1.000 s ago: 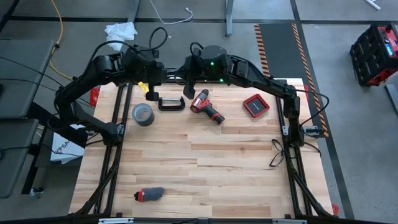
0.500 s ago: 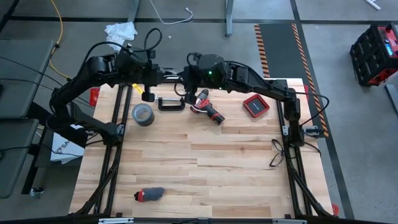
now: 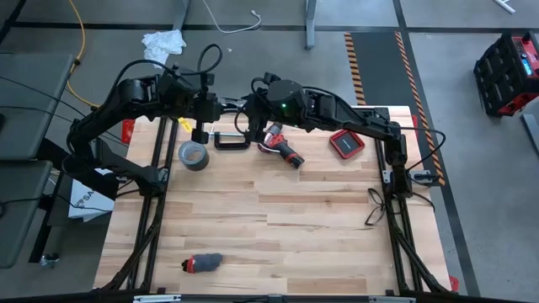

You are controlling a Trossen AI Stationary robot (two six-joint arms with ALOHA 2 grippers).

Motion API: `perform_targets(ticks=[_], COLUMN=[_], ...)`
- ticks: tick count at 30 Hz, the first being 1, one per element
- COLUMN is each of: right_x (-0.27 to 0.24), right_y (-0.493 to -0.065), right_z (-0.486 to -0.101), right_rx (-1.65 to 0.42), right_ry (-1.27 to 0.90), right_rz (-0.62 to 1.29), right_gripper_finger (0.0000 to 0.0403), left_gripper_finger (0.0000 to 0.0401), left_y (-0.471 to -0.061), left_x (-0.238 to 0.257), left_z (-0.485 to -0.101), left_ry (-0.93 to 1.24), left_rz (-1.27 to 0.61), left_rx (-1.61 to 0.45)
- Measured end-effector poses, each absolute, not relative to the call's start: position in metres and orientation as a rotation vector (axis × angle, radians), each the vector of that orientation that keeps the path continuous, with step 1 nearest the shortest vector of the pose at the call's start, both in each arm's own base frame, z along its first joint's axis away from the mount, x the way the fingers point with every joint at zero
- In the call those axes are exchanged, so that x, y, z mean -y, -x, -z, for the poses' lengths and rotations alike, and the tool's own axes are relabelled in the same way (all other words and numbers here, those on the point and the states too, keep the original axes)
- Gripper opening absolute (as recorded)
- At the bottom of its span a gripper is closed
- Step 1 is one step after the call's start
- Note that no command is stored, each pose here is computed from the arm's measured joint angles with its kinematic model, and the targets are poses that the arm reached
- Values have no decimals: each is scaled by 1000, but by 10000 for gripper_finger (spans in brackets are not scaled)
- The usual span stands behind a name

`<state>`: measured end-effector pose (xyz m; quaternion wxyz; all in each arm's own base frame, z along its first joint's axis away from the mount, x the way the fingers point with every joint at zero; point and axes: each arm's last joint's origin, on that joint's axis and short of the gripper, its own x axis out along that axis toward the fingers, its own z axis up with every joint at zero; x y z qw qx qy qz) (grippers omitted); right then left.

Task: Coil cords
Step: Coil the white cable wire into the black spool

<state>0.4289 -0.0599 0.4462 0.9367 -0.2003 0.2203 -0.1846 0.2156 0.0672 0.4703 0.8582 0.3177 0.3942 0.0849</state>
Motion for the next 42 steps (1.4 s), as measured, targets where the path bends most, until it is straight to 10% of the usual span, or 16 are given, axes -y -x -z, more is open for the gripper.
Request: perform_targets(ticks=[42], right_x=[65], right_y=[-431], right_z=[-435], right_rx=[-488], right_ry=[357], right_rz=[420], right_gripper_finger=[69], left_gripper_finger=[0], left_y=[-218], left_x=[-66], left_z=[-473], left_ry=[-682], left_rz=[-219], left_rx=[-809])
